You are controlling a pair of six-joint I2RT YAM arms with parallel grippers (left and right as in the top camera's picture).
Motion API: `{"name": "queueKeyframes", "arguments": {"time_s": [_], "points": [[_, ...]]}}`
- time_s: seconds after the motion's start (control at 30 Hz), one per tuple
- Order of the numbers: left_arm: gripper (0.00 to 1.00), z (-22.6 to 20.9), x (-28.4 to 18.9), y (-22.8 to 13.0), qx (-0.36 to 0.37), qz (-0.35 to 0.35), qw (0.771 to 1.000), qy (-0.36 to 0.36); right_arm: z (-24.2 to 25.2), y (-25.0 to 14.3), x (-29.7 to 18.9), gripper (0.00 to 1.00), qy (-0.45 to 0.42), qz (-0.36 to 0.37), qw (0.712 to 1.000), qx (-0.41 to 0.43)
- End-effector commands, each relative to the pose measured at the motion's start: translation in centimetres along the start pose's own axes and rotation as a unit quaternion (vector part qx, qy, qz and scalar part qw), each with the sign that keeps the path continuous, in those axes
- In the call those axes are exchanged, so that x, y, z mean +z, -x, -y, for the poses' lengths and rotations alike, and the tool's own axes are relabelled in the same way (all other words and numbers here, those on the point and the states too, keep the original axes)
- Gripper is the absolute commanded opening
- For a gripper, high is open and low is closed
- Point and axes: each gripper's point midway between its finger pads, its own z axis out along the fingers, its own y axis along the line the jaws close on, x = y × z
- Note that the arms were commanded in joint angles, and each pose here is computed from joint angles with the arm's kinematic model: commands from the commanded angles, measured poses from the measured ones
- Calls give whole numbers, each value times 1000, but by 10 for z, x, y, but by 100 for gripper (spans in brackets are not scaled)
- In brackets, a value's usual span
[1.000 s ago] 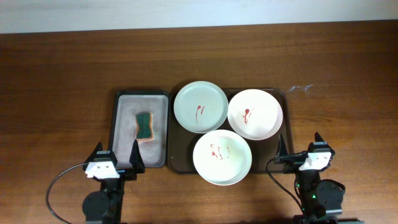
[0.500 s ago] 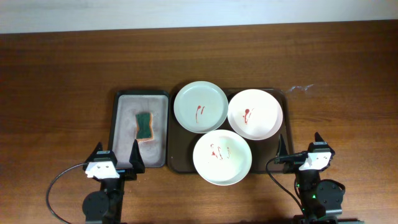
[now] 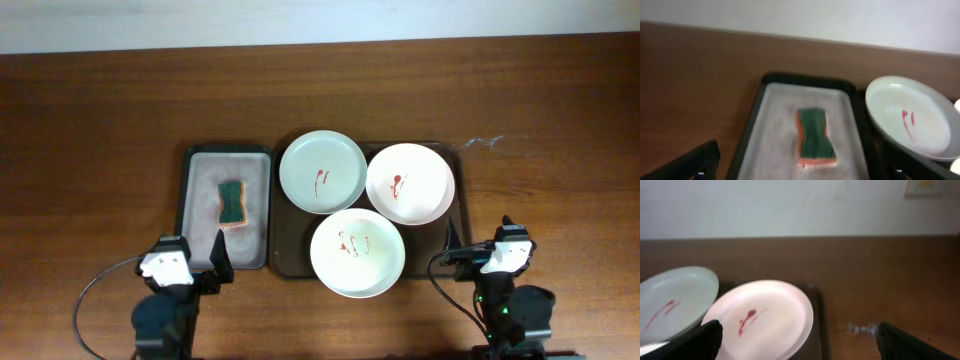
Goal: Clean dirty plates on tray and stack at the side
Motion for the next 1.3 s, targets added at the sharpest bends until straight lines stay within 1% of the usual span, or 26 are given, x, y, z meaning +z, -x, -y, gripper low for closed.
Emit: {"name": "queueKeyframes", "arguments": {"time_s": [0.0,0.03,0.17,0.23,0.3,0.33,0.4,0.5,0.57,0.6,0.67,0.73,0.8,0.87,0.9,0.93,0.97,1.0,1.1,1.17,1.2,1.23,1.27], "points": [[99,2,1,26,8,-23,1000,6,-4,22,-5,99,10,-23,1000,7],[99,2,3,28,8,-35,999,8,-6,24,-5,99,15,-36,999,7],[99,3,17,36,8,-128,992,18,-15,33,1,99,34,-124,992,12],[99,4,27,43,8,-178,984,22,-21,41,8,99,48,-179,983,18],[99,7,34,51,7,-204,979,21,-27,45,13,99,63,-217,974,24],[99,14,38,57,3,-220,975,5,-31,46,15,99,73,-250,965,30],[99,27,40,66,-7,-263,965,-23,-29,46,17,99,63,-311,948,33],[100,24,39,66,-9,-336,942,-7,-29,47,22,99,59,-382,921,40],[99,20,43,59,-7,-354,935,4,-35,43,27,99,73,-408,909,50],[99,23,46,56,-10,-358,934,-3,-43,39,28,99,94,-417,902,60],[99,26,58,59,-14,-347,938,-12,-59,36,30,98,136,-425,891,82],[100,36,77,63,-20,-328,944,-38,-62,34,33,99,146,-430,886,88],[94,41,97,54,-2,-330,943,-41,-62,29,35,99,143,-438,883,93],[91,37,109,36,21,-351,936,-14,-63,29,35,99,146,-440,881,96],[86,30,117,15,45,-378,925,17,-63,29,35,99,146,-440,881,96],[84,28,121,0,56,-398,915,28,-63,29,35,99,146,-440,881,96],[73,28,125,-19,58,-423,904,30,-63,29,35,99,146,-440,881,96],[67,26,126,-28,56,-435,898,33,-63,29,35,99,145,-440,881,96],[61,24,130,-62,42,-480,875,39,-63,29,35,99,146,-440,881,96],[55,27,130,-77,37,-500,865,31,-63,29,35,99,146,-439,881,96],[55,26,131,-82,38,-506,861,32,-63,29,35,99,146,-439,881,96],[52,25,131,-88,38,-513,857,33,-63,29,35,99,146,-439,881,96],[46,25,133,-93,38,-517,855,34,-63,29,35,99,146,-439,881,96]]}}
